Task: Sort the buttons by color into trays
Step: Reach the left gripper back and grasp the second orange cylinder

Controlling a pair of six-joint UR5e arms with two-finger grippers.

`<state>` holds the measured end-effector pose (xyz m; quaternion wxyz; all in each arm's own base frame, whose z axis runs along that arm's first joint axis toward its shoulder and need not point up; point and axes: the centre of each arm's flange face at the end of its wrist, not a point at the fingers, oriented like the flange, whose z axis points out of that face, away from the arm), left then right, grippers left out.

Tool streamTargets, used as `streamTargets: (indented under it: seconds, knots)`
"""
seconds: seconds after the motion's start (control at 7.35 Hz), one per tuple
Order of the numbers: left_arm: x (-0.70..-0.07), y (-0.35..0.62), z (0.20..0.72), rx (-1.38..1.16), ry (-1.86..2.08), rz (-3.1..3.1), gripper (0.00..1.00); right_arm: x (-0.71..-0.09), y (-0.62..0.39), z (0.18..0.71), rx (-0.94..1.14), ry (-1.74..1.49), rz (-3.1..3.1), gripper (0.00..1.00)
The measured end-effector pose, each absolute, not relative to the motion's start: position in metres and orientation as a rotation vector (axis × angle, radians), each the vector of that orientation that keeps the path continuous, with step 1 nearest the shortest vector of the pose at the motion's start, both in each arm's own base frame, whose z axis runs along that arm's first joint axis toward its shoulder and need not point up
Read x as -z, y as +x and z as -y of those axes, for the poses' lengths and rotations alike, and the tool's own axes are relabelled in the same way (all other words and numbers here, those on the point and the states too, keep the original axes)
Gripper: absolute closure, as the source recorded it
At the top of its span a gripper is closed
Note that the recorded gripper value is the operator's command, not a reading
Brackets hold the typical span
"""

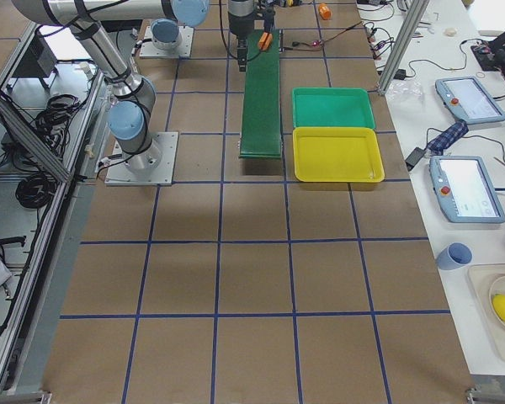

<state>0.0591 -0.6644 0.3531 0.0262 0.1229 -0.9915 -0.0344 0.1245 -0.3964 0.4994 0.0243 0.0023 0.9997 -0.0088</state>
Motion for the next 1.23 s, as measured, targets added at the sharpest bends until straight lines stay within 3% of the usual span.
streamTargets:
  seconds: [0.54,1.23]
  knots:
    - [-0.298,0.171,0.739,0.012,-0.853,2.971,0.00,-0.499,0.124,0.396,0.027,0.005,-3.093,0.00]
    - [-0.227,0.237,0.798,-0.040,-1.396,2.852,0.00,-0.492,0.124,0.393,0.009,0.008,-3.093,0.00]
